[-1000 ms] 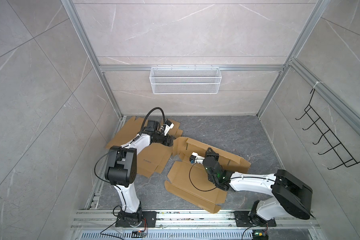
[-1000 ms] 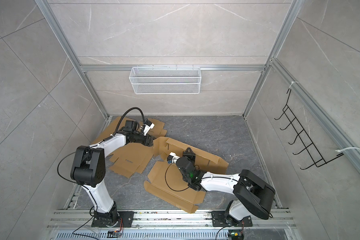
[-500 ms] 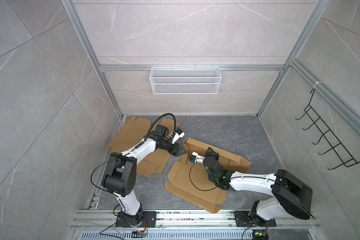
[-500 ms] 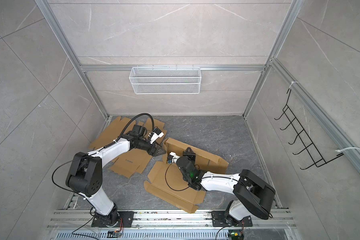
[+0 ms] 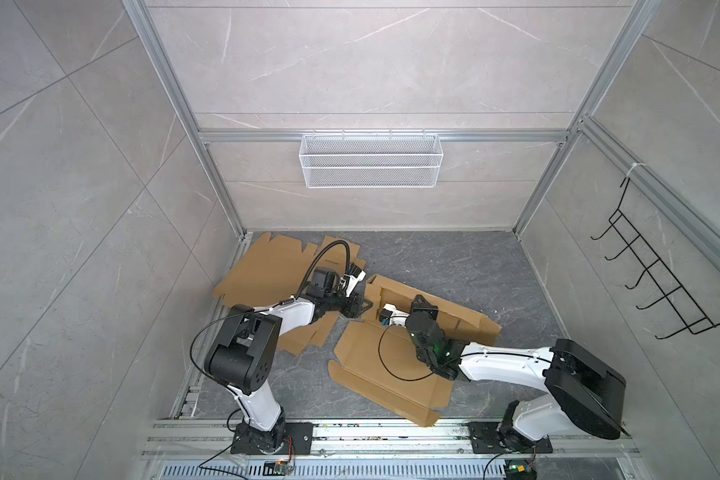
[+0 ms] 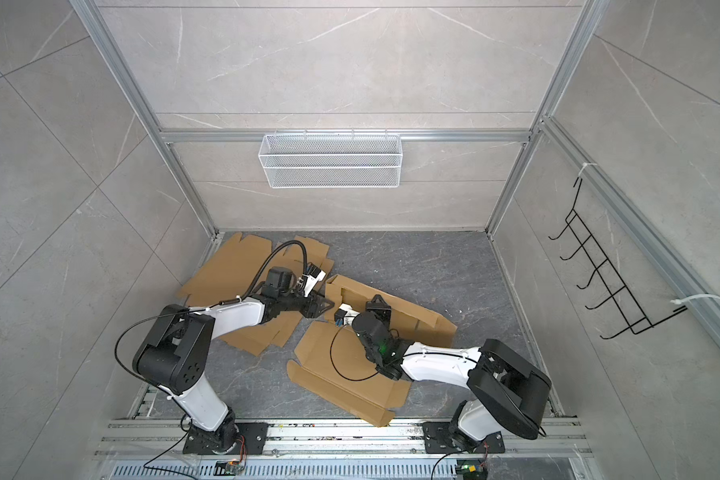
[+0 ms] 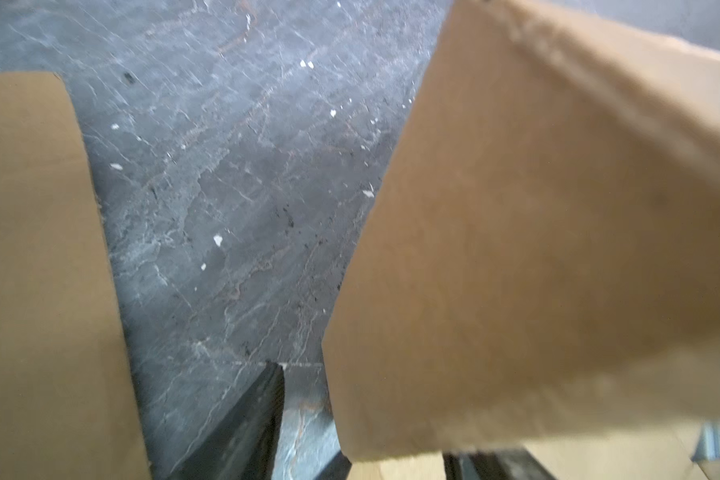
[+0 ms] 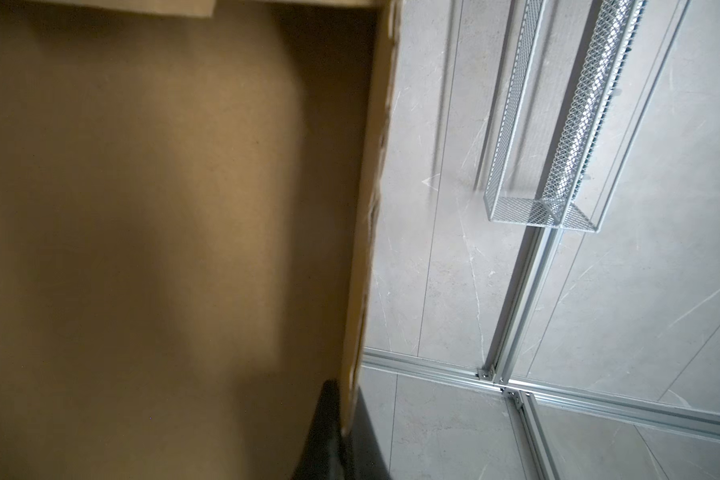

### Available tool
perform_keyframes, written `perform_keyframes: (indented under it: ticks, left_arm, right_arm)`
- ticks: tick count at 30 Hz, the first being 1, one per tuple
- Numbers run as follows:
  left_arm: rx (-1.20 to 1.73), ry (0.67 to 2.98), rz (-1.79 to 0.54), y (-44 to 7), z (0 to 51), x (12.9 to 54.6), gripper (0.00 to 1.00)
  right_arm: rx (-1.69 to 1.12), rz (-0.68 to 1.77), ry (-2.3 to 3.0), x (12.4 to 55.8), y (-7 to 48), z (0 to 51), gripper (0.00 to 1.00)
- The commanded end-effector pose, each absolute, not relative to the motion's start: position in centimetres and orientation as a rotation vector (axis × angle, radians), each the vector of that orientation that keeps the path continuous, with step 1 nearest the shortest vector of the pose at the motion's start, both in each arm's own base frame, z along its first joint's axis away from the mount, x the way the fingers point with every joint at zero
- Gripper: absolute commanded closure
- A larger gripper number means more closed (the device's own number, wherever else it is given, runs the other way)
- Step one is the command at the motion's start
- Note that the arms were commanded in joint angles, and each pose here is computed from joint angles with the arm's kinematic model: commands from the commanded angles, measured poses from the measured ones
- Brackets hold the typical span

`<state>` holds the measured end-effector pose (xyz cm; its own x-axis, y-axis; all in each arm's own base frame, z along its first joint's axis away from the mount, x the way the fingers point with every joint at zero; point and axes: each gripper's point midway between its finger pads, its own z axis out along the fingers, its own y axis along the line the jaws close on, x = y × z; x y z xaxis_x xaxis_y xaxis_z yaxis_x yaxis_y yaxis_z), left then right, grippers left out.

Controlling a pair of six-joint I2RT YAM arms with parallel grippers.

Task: Fold the paper box

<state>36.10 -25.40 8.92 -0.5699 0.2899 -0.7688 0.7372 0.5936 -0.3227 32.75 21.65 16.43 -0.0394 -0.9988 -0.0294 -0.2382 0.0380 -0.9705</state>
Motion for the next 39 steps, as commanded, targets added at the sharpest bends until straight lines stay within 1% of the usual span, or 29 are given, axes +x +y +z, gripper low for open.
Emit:
perform_keyframes:
  ticks: [1, 4, 7, 12, 14, 17, 21, 29, 32, 34, 36, 37, 39]
  left_arm:
    - [0.705, 1.994, -0.733, -25.4, 12.2, 39.2, 0.42]
    - [0.682, 1.963, -0.682, -25.6, 12.2, 39.4, 0.42]
    - [0.668, 1.952, -0.645, -25.9, 12.2, 39.7, 0.47]
    - [0.649, 1.956, -0.578, -26.1, 11.7, 39.8, 0.61]
    - [0.64, 1.962, -0.542, -26.2, 11.4, 39.8, 0.73]
    - [0.612, 1.959, -0.49, -26.1, 11.3, 40.0, 0.87]
    - [0.545, 1.959, -0.384, -25.3, 11.2, 40.5, 0.99]
    - [0.423, 1.945, -0.358, -24.7, 11.2, 40.5, 1.0]
    - [0.401, 1.941, -0.366, -24.7, 11.0, 40.2, 1.0]
    - [0.385, 1.929, -0.365, -24.3, 10.9, 39.9, 1.0]
    - [0.389, 1.917, -0.379, -24.2, 10.9, 39.4, 1.0]
    - [0.395, 1.911, -0.386, -24.2, 11.0, 39.1, 1.0]
    - [0.389, 1.908, -0.39, -24.0, 10.8, 38.8, 1.0]
  right_arm:
    - [-1.445, -1.048, 1.423, 32.2, 22.2, 14.8, 1.0]
    - [-1.446, -1.048, 1.426, 32.2, 22.2, 14.7, 1.0]
    - [-1.442, -1.044, 1.427, 32.2, 22.3, 14.8, 1.0]
    - [-1.437, -1.043, 1.432, 32.3, 22.3, 14.9, 1.0]
    - [-1.432, -1.041, 1.434, 32.3, 22.4, 15.0, 1.0]
    - [-1.423, -1.037, 1.437, 32.4, 22.5, 15.2, 1.0]
    - [-1.414, -1.034, 1.436, 32.5, 22.6, 15.4, 1.0]
    - [-1.389, -1.01, 1.45, 32.6, 22.8, 15.8, 1.0]
    - [-1.326, -0.952, 1.489, 32.7, 22.7, 16.6, 0.99]
    - [-1.243, -0.822, 1.558, 32.7, 22.6, 17.9, 0.84]
    - [-1.23, -0.661, 1.657, 32.2, 22.3, 18.3, 0.69]
    - [-1.211, -0.606, 1.688, 32.1, 22.2, 18.6, 0.63]
    - [-1.219, -0.521, 1.717, 31.5, 22.3, 18.8, 0.55]
